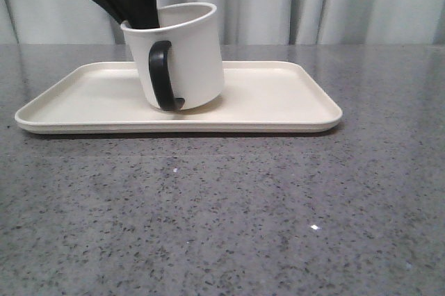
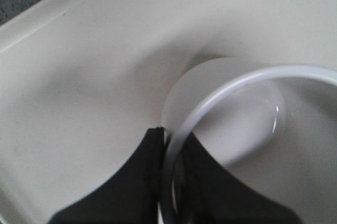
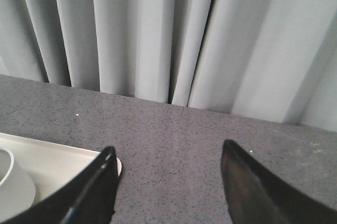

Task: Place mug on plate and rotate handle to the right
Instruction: 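Lift the mug with the left gripper and lower it onto the tray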

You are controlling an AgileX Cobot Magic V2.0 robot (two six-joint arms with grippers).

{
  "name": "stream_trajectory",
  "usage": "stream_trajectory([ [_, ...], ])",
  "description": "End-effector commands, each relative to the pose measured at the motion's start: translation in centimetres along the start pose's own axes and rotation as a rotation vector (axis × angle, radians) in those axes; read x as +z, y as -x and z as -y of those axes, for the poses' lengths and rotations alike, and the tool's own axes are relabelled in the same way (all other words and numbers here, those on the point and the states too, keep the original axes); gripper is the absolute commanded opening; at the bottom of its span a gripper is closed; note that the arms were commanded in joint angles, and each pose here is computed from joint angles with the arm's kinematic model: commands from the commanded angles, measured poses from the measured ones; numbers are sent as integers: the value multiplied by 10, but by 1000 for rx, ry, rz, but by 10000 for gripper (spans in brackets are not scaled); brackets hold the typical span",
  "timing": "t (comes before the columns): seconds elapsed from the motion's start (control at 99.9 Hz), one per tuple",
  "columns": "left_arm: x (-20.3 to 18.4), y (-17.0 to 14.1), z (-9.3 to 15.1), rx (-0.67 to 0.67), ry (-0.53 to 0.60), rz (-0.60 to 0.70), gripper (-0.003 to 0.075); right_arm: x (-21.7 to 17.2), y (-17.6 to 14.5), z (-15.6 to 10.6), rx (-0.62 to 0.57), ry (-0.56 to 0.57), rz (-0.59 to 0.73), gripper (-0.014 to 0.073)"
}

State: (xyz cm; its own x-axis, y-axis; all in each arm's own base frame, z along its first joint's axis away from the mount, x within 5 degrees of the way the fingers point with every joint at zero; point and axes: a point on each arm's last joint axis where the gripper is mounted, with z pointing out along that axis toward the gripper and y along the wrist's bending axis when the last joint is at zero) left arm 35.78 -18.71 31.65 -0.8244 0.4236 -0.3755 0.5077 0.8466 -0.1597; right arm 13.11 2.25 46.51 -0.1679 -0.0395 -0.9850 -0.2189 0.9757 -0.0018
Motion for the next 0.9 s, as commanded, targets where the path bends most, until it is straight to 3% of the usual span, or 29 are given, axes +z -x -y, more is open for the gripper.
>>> stream_trajectory([
  [0.0,-29,5,10,11,-24,102,-10,-5,14,1,-15,-14,91,444],
  [0.681,-29,3,10,33,-26,80,-4,-5,14,1,-15,-14,91,444],
  [0.841,-29,3,11,32,-30,79,63,-5,14,1,-15,-14,91,444],
  [0.851,-31,3,0,7,-18,84,67,-5,14,1,-15,-14,91,444],
  [0.891,-31,3,0,7,-18,84,92,-5,14,1,-15,-14,91,444],
])
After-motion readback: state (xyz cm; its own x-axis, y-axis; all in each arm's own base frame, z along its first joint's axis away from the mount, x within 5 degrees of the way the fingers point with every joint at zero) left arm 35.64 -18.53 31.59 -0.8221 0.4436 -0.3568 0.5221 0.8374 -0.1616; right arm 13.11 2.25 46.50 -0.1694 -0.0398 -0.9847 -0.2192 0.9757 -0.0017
